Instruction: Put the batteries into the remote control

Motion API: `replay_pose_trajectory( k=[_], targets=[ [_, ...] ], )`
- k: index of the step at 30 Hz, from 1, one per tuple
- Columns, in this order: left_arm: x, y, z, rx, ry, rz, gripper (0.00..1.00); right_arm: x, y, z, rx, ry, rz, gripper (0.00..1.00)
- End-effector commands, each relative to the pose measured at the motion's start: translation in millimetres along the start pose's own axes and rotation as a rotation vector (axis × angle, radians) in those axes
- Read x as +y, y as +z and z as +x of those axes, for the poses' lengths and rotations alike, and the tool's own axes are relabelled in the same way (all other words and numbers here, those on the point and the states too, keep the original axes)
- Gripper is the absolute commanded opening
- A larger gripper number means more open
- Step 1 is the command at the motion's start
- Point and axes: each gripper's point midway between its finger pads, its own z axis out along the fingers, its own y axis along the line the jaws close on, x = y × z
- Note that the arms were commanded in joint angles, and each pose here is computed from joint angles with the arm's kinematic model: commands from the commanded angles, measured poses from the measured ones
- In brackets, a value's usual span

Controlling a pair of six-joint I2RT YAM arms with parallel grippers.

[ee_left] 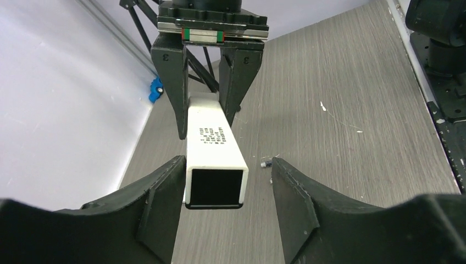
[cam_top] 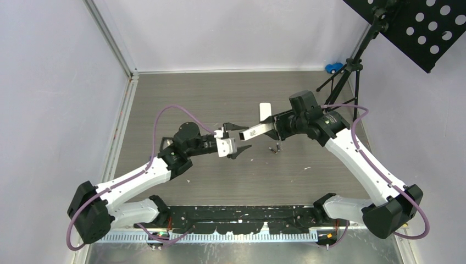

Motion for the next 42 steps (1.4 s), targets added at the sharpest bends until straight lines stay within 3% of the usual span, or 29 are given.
replay_pose_trajectory(
  k=[1, 7, 11, 12, 14, 17, 19, 24, 27, 33, 42],
  targets=[
    [13.4, 8.5, -20.0, -0.037, 0.090, -0.037, 0.58, 22.5, -14.0, 12.6, 0.057, 0.020, -0.071, 0.00],
    [15.3, 18.6, -21.7, -0.035, 0.106, -0.075, 0.36, 21.8, -12.3, 12.7, 0.061, 0.019, -0.078, 0.00],
    [15.6, 20.9, -16.5, -0.030, 0.093, -0.104, 0.15, 22.3, -11.5, 15.6, 0.081, 0.018, -0.095, 0.00],
    [16.3, 20.6, -15.4, -0.026, 0.085, -0.111, 0.09, 24.0, -12.6, 15.4, 0.080, 0.011, -0.109, 0.04],
    [17.8, 19.4, -14.7, -0.019, 0.060, -0.125, 0.00, 28.9, -13.4, 13.3, 0.063, -0.049, -0.156, 0.27],
    [22.4, 17.1, -10.6, 0.021, -0.017, -0.157, 0.00, 32.3, -13.9, 8.9, 0.025, -0.203, -0.231, 0.72],
    [30.2, 12.6, -8.2, 0.047, -0.081, -0.216, 0.00, 30.7, -15.6, 11.0, 0.027, -0.370, -0.297, 0.86],
    [56.1, -8.8, 7.9, 0.167, -0.322, -0.432, 0.00, 17.7, -24.6, 11.8, 0.008, -0.605, -0.448, 0.92],
    [58.2, -18.3, 6.1, 0.216, -0.375, -0.442, 0.00, 12.3, -38.4, 20.1, 0.028, -0.682, -0.560, 0.94],
    [62.2, -35.6, -25.0, 0.060, -0.509, -0.363, 0.00, 6.1, -63.5, 28.3, 0.033, -0.761, -0.670, 0.97],
    [55.3, -61.1, -67.6, -0.135, -0.591, -0.047, 0.00, 27.9, -93.6, 52.1, 0.152, -0.650, -0.926, 1.00]
  ],
)
